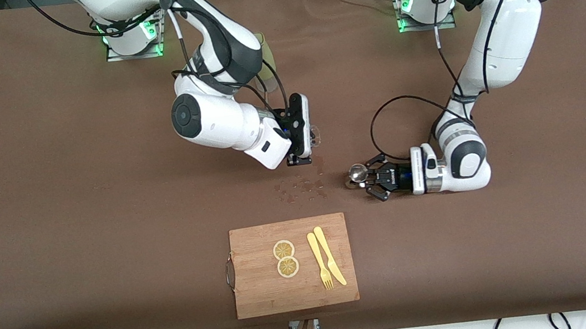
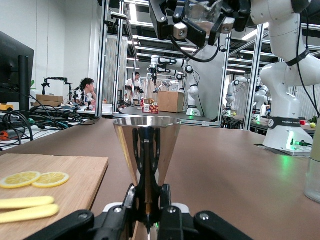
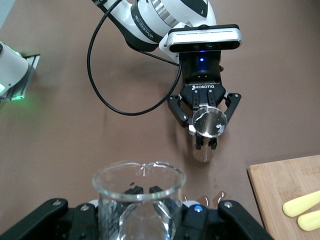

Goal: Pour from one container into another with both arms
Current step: 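Carry the glass cup and the jigger toward each other at table center, then tilt the glass cup with the right gripper, pouring into the jigger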

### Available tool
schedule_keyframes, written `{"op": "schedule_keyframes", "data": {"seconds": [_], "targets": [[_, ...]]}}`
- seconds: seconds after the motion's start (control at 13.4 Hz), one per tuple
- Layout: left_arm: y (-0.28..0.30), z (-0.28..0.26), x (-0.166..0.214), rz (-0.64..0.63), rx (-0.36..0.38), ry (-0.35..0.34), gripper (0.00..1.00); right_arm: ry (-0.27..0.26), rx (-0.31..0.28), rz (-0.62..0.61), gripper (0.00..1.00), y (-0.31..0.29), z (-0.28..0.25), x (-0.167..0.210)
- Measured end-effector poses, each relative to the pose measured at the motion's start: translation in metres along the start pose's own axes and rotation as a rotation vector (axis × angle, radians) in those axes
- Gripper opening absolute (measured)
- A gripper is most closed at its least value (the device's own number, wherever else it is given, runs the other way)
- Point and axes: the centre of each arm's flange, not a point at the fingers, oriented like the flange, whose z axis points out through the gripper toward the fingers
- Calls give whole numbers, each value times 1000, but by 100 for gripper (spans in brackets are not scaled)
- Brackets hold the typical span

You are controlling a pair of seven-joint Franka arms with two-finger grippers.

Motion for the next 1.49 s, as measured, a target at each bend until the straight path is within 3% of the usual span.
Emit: {"op": "schedule_keyframes", "data": {"seconds": [0.15,0.67,0.9,1.49], "targets": [[3,26,2,-11,0,4,21,-36,-15,3,14,0,2,-2],[14,70,6,-25,-9,16,21,-88,-17,-3,14,-3,6,-5],[19,82,7,-32,-15,22,21,-141,-27,9,14,-10,11,-3],[37,93,9,13,-37,23,21,-217,-67,-1,14,-8,11,-6]]}}
